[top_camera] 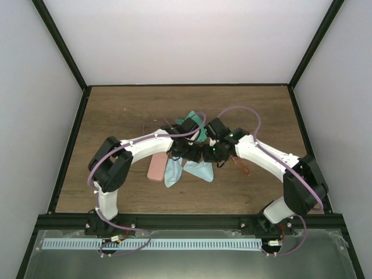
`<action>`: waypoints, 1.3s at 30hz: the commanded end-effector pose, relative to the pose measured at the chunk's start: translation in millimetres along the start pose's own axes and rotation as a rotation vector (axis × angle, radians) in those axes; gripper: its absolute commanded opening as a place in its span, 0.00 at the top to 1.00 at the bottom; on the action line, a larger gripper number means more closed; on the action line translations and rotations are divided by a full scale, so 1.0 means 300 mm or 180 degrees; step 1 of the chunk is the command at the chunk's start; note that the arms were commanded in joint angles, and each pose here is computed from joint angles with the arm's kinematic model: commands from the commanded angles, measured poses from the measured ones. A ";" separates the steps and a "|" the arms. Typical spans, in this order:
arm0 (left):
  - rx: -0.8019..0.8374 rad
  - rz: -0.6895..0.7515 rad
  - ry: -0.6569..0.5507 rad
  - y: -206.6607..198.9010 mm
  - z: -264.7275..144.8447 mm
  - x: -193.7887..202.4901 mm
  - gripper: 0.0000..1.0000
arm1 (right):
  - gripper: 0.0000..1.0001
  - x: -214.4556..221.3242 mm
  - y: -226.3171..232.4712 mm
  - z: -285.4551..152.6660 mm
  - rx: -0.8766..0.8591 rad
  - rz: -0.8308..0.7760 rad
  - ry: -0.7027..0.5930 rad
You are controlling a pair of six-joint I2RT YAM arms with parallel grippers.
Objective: Organize the sunglasses
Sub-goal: Adjust the glasses cleaning cloth at the center of the board.
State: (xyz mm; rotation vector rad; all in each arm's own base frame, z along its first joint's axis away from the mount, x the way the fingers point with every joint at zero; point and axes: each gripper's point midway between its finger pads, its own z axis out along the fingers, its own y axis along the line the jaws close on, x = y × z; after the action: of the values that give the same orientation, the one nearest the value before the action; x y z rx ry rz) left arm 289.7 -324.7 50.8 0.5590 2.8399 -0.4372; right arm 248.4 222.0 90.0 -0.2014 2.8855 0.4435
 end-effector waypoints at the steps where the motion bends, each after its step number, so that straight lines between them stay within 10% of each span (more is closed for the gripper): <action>1: 0.0011 -0.0093 -0.0467 0.003 -0.131 -0.117 0.07 | 0.99 -0.110 0.053 -0.124 -0.0026 -0.0056 -0.0365; 8: -0.0007 -0.0291 -0.0743 0.046 -0.212 -0.194 0.03 | 0.99 -0.194 0.081 -0.179 -0.0090 -0.0121 -0.0487; 20: 0.0047 -0.0285 -0.0675 0.047 -0.224 -0.151 0.32 | 0.99 -0.332 -0.110 -0.042 0.0127 0.0155 -0.0460; 32: 0.0522 0.0097 -0.0521 -0.073 -0.222 -0.122 0.35 | 0.98 -0.542 -0.196 0.014 0.0314 0.0060 -0.0565; 37: 0.0497 0.0192 -0.0286 -0.109 -0.160 -0.055 0.36 | 0.39 -0.579 -0.206 0.004 0.0401 0.0112 -0.0645; 39: 0.0455 0.0165 -0.0242 -0.108 -0.140 -0.037 0.40 | 0.30 -0.567 -0.209 -0.001 0.0402 0.0166 -0.0654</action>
State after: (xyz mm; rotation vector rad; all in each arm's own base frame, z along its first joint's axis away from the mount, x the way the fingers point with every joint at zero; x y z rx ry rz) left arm 293.6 -337.7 118.8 0.5764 2.6863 -0.6483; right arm 414.4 184.0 97.6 -0.0806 2.7556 0.2950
